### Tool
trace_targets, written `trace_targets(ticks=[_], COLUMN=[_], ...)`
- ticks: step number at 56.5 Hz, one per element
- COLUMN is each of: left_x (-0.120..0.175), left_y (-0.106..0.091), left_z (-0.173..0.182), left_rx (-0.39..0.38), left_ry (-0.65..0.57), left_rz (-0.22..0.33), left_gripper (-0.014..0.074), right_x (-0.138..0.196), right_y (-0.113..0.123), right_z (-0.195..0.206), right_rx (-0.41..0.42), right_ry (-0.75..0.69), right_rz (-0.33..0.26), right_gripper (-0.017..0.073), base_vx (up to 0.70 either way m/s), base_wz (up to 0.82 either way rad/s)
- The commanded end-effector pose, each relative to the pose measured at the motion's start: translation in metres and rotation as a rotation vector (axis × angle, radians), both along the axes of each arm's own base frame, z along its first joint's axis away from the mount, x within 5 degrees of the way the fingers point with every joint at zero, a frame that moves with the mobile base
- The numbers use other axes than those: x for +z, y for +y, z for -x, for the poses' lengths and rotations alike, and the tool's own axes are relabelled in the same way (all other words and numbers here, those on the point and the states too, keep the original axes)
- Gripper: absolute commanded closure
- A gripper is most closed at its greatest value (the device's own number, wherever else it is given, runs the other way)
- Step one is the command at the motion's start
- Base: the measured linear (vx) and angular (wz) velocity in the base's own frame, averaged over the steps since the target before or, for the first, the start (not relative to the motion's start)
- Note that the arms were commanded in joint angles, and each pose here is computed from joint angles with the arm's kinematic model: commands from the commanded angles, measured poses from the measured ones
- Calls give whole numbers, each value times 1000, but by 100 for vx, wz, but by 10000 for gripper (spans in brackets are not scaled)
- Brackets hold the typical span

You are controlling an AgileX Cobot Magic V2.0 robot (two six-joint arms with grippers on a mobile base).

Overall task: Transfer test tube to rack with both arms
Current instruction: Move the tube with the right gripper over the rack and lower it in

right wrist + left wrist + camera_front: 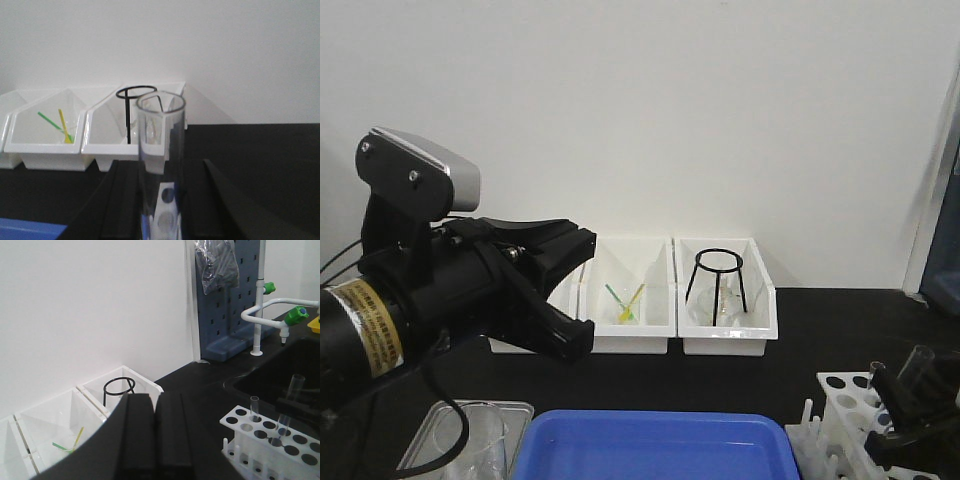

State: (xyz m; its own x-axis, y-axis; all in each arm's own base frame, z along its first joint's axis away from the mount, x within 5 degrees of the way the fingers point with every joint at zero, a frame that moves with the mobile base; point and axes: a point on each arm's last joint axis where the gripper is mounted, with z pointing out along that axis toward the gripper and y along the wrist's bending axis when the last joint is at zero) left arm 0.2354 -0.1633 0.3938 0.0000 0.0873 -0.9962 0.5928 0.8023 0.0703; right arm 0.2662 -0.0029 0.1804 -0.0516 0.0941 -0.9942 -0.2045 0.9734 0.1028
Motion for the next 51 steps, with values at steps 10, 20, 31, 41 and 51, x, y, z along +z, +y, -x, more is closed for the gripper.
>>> trace_targets(ticks=[10, 20, 31, 41, 51], left_x=[24, 24, 23, 22, 22], left_y=[2, 2, 2, 3, 3], left_z=[9, 9, 8, 8, 8], left_rx=[-39, -39, -32, -24, -23], left_ry=[-79, -79, -72, -63, -62], left_rz=[84, 84, 79, 72, 72], left_gripper=[601, 601, 601, 601, 601], right_x=[8, -1, -1, -2, -6], right_y=[5, 6, 6, 6, 6], right_z=[-6, -7, -7, -7, -7], right_rx=[79, 87, 89, 89, 84], right_ry=[-162, -145, -150, -139, -90], right_rz=[-21, 36, 68, 76, 92], right_gripper=[567, 567, 566, 564, 564], base_vx=[0, 0, 0, 0, 0], base_wz=[0, 0, 0, 0, 0])
